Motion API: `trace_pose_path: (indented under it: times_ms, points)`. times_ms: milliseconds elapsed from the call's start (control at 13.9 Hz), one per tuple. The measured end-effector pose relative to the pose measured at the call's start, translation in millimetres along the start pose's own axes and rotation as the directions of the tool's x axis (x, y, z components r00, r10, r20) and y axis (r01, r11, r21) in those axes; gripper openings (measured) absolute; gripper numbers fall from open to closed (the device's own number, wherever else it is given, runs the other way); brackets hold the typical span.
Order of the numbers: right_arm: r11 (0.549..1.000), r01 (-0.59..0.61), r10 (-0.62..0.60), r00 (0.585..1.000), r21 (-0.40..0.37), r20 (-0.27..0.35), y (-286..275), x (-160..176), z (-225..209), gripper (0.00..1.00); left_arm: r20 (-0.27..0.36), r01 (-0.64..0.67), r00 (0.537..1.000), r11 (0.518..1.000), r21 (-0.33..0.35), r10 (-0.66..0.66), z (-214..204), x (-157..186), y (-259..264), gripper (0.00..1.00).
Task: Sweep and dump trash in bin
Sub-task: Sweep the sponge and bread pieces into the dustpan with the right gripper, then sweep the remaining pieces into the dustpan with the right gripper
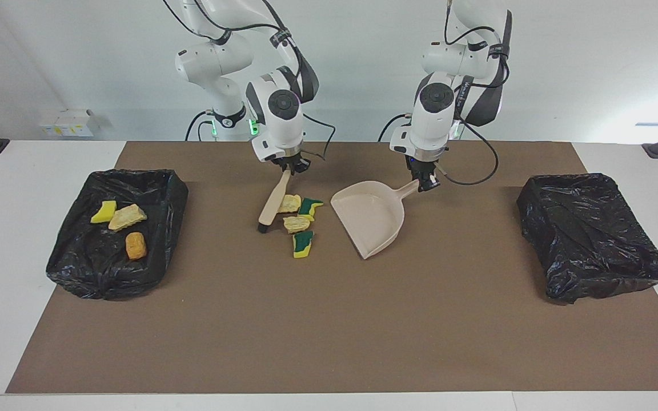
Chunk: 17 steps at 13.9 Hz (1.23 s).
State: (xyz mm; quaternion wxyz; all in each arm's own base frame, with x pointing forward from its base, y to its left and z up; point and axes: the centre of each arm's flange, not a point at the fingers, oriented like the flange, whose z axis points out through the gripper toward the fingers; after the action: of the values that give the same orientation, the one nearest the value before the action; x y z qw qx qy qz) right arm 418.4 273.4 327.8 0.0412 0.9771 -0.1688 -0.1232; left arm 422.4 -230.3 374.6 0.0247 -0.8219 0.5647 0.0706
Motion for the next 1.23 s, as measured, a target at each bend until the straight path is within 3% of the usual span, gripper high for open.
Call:
trace_pose_path:
  times_ms: [361,649,938,1227]
  points:
    - [0.981,0.196,-0.196,0.981,0.007,-0.006,-29.7,-1.4,-6.1,0.26,-0.001,0.013,1.0,1.0,0.001,-0.013,-0.1,0.1,-0.1,0.32]
    - [0.909,0.411,-0.414,0.91,0.074,0.027,-54.8,-35.5,-6.3,0.26,-0.003,0.016,1.0,1.0,0.002,-0.016,-0.3,0.3,-0.2,0.32]
    - [0.866,0.468,-0.478,0.878,0.176,0.019,-84.6,-69.8,-17.5,0.26,-0.002,0.026,1.0,1.0,0.002,-0.026,0.0,0.2,-0.2,0.32]
    - [0.871,0.473,-0.483,0.874,0.135,0.053,-72.2,-56.5,-30.1,0.26,-0.004,0.036,0.999,0.999,0.003,-0.036,-0.2,0.5,-0.2,0.32]
